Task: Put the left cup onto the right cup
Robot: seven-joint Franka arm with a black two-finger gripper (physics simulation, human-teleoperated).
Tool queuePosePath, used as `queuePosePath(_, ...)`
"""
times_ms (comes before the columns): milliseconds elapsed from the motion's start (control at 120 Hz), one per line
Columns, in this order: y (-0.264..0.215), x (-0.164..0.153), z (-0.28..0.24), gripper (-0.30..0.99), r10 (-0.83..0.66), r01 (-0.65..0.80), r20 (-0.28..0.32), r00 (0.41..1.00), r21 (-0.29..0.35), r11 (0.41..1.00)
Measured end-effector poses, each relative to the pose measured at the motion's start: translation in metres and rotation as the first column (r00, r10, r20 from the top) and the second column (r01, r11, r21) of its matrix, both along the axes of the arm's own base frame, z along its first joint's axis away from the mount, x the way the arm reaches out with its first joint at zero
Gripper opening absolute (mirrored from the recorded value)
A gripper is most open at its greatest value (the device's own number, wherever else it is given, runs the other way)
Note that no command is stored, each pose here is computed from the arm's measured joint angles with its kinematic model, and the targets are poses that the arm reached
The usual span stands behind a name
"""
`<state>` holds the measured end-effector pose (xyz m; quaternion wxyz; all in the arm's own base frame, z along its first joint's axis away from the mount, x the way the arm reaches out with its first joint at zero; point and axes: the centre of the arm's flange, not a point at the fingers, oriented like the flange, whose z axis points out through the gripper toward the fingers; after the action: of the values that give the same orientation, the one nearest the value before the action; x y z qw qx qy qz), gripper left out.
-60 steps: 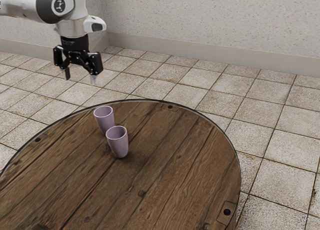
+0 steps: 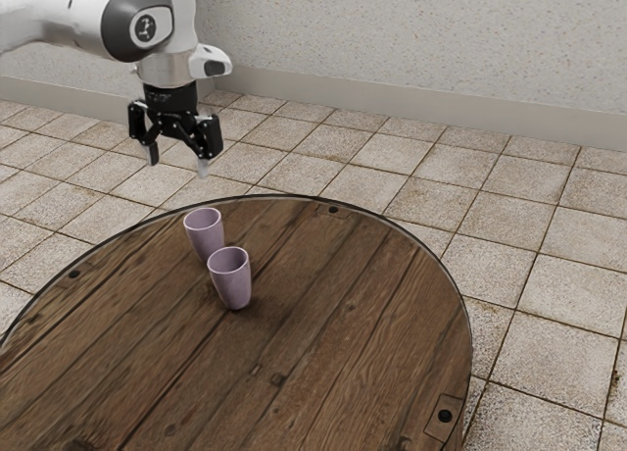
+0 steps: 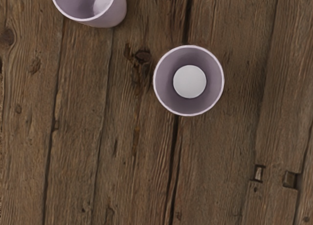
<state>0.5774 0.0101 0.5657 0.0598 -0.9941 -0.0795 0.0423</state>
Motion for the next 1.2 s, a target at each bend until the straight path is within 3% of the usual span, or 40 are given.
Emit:
queuePosePath(408, 0.043, 0.050, -0.059, 0.69, 0.085, -0.086, 0.017, 0.996, 0.026, 0.996)
queuePosePath(792, 0.058, 0.069, -0.098, 0.68, 0.083, -0.078, 0.043, 0.996, -0.103, 0.992)
queuePosePath(1200, 0.075, 0.087, -0.139, 0.67, 0.028, -0.022, 0.049, 0.998, -0.121, 0.992)
